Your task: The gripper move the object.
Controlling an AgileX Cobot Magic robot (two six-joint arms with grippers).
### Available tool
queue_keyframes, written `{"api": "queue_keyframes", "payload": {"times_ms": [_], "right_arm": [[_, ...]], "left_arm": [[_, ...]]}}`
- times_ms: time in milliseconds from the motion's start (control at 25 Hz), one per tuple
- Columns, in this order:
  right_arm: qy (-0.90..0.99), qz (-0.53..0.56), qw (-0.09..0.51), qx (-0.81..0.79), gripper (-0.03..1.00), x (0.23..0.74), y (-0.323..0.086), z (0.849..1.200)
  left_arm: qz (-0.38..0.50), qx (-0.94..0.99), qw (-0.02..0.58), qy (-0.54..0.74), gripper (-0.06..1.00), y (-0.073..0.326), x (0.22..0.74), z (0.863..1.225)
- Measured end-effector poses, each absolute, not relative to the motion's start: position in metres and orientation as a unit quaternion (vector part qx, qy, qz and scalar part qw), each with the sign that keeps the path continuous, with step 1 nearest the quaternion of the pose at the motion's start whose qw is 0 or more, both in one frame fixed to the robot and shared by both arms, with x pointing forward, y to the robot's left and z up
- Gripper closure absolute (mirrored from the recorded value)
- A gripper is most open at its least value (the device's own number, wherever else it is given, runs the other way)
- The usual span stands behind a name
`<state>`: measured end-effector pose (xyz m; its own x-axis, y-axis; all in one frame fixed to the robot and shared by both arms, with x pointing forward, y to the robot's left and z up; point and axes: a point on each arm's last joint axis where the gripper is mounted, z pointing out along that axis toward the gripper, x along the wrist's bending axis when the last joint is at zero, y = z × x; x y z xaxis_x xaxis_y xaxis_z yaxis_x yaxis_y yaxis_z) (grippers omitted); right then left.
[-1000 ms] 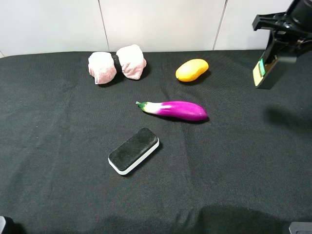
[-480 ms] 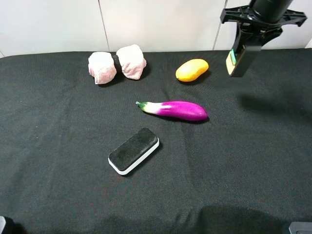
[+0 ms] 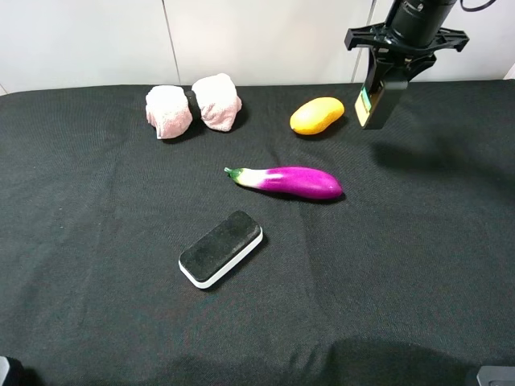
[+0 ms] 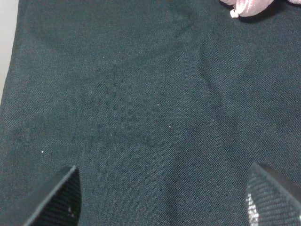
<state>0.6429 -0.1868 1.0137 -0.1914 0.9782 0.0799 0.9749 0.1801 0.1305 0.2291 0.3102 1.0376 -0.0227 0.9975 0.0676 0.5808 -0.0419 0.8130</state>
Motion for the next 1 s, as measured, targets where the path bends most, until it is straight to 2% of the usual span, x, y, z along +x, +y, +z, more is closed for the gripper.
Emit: {"api": "queue_keyframes", "payload": {"times_ms": [1000], "right_arm": [[0.805, 0.036, 0.002, 0.592, 0.67, 0.677, -0.181, 0.957]], "left_arm": [[0.349, 0.632, 0.299, 0.624, 0.24, 0.310, 0.229, 1.038]]}}
